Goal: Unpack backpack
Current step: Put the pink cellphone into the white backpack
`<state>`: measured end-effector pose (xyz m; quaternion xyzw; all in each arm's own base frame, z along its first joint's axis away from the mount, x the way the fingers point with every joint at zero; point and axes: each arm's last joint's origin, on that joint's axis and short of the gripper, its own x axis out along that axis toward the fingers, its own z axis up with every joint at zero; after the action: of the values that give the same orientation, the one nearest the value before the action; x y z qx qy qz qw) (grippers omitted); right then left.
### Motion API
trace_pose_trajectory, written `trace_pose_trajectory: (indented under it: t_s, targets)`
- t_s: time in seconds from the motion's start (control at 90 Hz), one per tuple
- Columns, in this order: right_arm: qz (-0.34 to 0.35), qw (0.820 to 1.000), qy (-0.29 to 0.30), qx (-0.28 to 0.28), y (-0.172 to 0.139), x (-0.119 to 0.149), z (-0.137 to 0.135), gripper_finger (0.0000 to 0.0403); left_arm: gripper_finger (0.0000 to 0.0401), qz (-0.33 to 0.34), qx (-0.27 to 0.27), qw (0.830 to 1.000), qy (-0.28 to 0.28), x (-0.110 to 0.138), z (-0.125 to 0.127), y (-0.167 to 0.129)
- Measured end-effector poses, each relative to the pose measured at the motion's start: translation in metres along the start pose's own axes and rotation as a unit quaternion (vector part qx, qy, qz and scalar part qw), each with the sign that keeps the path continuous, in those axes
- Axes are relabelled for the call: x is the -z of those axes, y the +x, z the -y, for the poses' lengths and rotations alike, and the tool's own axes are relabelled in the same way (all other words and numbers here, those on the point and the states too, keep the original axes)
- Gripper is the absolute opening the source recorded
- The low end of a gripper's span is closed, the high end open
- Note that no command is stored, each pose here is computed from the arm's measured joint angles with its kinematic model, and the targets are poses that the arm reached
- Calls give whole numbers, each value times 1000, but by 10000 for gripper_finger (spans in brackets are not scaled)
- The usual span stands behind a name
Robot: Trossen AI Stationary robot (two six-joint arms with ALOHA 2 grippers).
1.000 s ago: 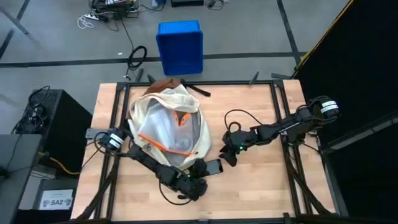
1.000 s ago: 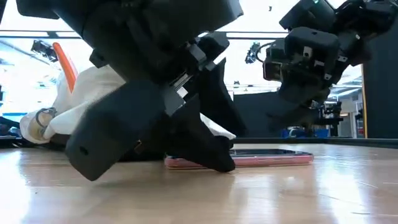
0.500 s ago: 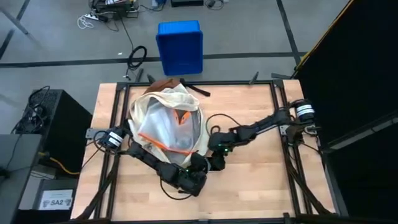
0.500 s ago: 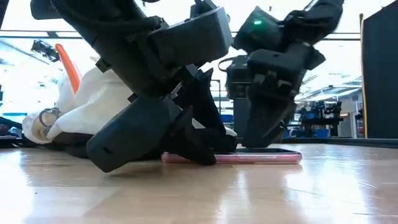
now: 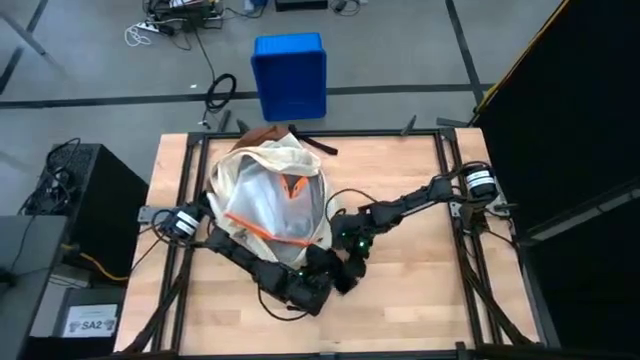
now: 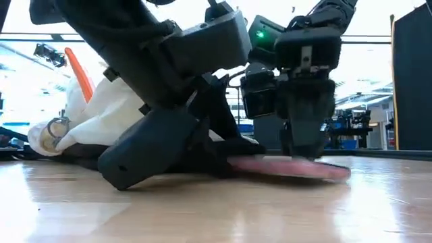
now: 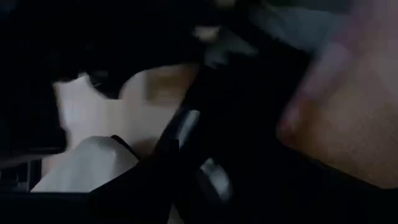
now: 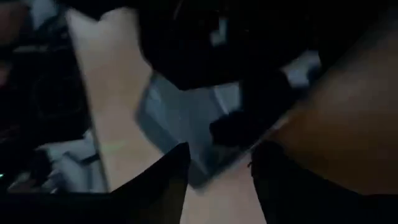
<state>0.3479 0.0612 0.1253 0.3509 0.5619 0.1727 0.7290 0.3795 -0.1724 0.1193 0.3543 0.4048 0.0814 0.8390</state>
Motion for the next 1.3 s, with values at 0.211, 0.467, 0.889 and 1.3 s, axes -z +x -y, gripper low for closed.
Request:
trace_pose_trajectory:
  t_s: [0.211, 0.467, 0.889, 1.3]
  targets:
    - [25, 998, -29, -45, 6, -4, -14, 132, 214, 8, -11, 1000, 2, -2, -1, 1]
    - [52, 996, -49, -47, 6, -8, -19, 137, 196, 14, -27, 1000, 5, -4, 2, -2]
    - [73, 995, -53, -52, 6, -12, -24, 151, 139, 49, -27, 998, 3, -13, 6, -12]
    - [69, 995, -54, -56, 9, -9, -29, 128, 139, 83, -28, 996, -19, -21, 7, -15]
